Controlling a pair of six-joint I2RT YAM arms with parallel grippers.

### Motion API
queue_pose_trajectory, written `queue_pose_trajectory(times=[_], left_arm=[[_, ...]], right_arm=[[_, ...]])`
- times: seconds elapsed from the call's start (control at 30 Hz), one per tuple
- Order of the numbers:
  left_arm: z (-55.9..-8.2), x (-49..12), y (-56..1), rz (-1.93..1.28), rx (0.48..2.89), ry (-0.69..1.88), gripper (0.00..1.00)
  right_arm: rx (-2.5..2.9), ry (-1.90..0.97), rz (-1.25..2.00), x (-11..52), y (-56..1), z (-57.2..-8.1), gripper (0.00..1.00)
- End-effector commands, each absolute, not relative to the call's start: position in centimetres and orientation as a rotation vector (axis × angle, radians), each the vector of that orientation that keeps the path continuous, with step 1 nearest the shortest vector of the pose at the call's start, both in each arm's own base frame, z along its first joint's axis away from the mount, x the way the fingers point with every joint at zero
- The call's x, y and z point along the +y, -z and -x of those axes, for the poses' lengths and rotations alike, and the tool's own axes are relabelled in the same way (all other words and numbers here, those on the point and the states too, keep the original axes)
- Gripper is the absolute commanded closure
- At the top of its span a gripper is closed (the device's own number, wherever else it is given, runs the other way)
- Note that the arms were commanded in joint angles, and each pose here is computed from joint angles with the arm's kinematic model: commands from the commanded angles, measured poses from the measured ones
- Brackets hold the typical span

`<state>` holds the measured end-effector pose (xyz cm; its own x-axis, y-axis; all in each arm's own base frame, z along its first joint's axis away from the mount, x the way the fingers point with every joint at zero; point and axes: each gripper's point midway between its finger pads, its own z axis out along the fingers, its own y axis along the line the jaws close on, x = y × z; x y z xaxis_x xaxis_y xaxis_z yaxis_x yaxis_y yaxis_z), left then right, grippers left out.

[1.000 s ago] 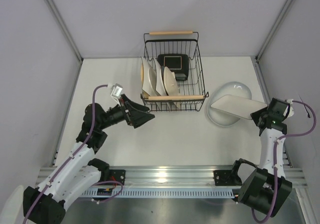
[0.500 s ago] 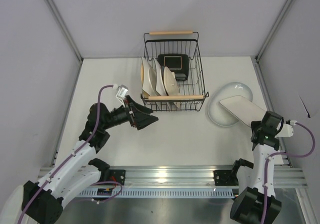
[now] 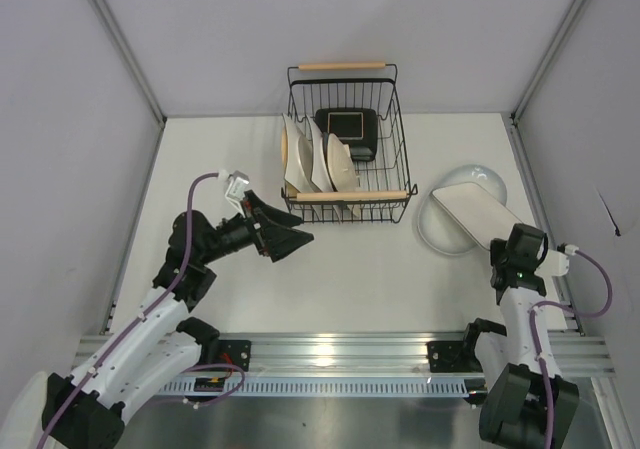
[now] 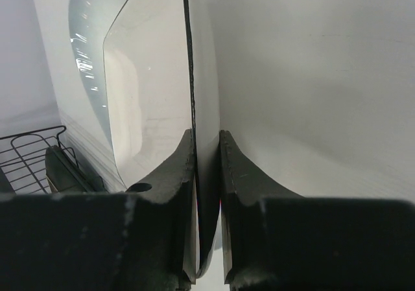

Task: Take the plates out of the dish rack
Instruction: Place the plate on the table

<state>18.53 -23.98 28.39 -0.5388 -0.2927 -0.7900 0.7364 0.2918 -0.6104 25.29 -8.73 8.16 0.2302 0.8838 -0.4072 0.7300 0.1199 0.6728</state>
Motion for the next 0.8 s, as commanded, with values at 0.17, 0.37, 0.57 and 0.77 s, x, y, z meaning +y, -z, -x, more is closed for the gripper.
queue_pose_trajectory(times=[0.17,0.37,0.57,0.77], left_arm=[[-18.4,-23.9,-29.4,-0.444,1.581,1.387,0.01],[-18.4,-23.9,-29.5,-0.447,1.578,1.384,0.00],[-18.4,-23.9,-29.5,-0.450,1.580,1.383,0.00],[-18.4,-23.9,-29.4,-0.452,1.580,1.375,0.00]], right_arm=[[1.568,-0.150,-1.665,-9.0,-6.2,-24.8,0.70],[1.637,-0.152,-1.623,-8.4,-6.1,-24.6,0.50],[1.710,-0.224,-1.585,-7.1,-6.0,-24.7,0.44],[1.782,-0.347,-1.531,-4.9,-6.8,-25.0,0.43]])
